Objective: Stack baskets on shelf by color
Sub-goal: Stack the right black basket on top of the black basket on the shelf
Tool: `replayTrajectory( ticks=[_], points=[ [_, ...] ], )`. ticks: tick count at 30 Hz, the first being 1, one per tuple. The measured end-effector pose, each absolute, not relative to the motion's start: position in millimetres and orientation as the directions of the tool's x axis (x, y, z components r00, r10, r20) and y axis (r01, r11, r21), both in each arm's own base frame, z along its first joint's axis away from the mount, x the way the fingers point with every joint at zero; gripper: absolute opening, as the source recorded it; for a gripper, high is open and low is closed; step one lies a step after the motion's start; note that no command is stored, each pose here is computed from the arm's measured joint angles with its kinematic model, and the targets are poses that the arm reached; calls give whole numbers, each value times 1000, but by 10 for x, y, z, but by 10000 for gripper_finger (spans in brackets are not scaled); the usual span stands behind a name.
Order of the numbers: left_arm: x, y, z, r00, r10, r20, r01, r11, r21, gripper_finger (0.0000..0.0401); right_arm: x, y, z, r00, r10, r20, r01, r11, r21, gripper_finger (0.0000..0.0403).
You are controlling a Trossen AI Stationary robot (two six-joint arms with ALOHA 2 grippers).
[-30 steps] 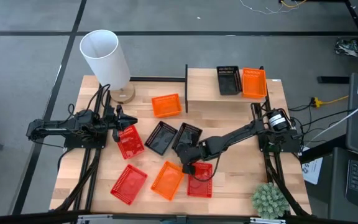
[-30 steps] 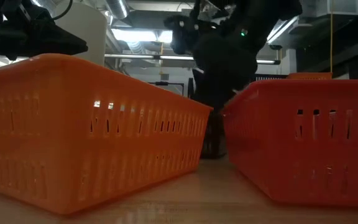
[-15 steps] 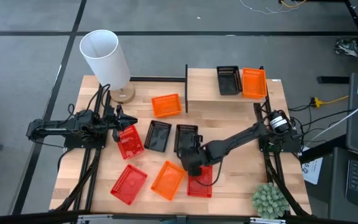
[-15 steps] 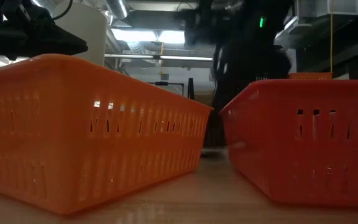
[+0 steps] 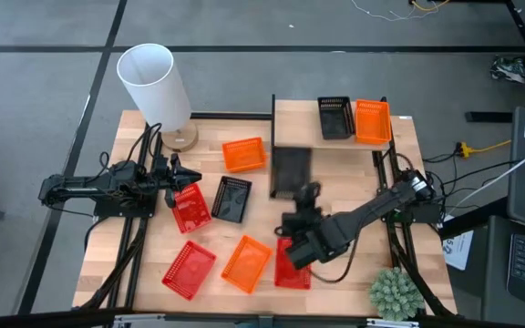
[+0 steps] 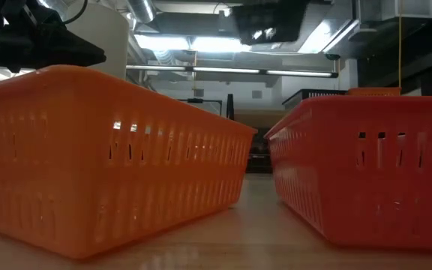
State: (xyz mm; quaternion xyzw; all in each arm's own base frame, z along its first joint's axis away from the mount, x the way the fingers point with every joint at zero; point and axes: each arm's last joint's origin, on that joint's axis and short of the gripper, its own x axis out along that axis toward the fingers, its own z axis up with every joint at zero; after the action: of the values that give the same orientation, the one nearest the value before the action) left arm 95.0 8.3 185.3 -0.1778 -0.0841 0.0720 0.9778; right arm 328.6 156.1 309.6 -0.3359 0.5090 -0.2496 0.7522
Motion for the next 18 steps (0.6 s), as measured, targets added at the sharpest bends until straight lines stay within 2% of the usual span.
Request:
replayTrajectory(
  ticks=[2,5,10,13,18],
  points=[
    [950,83,1853,976,170,139,-111,926,-360,41,3255,1462,3244,396,-721,-569,91,648,-757,2],
    [951,83,1849,976,170,135,-112,926,-359,41,3071,1203,3509,409,-686,-602,59,678,-732,1],
    [952,83,1843,977,171,129,-118,932,-343,41,2508,611,3745,339,-722,-603,206,682,-701,1],
    [951,85,1846,975,178,131,-127,936,-327,41,2122,339,3775,325,-726,-606,232,682,-693,0],
    [950,89,1847,972,192,132,-140,934,-329,41,1669,45,3588,293,-729,-619,255,683,-685,0]
  ],
)
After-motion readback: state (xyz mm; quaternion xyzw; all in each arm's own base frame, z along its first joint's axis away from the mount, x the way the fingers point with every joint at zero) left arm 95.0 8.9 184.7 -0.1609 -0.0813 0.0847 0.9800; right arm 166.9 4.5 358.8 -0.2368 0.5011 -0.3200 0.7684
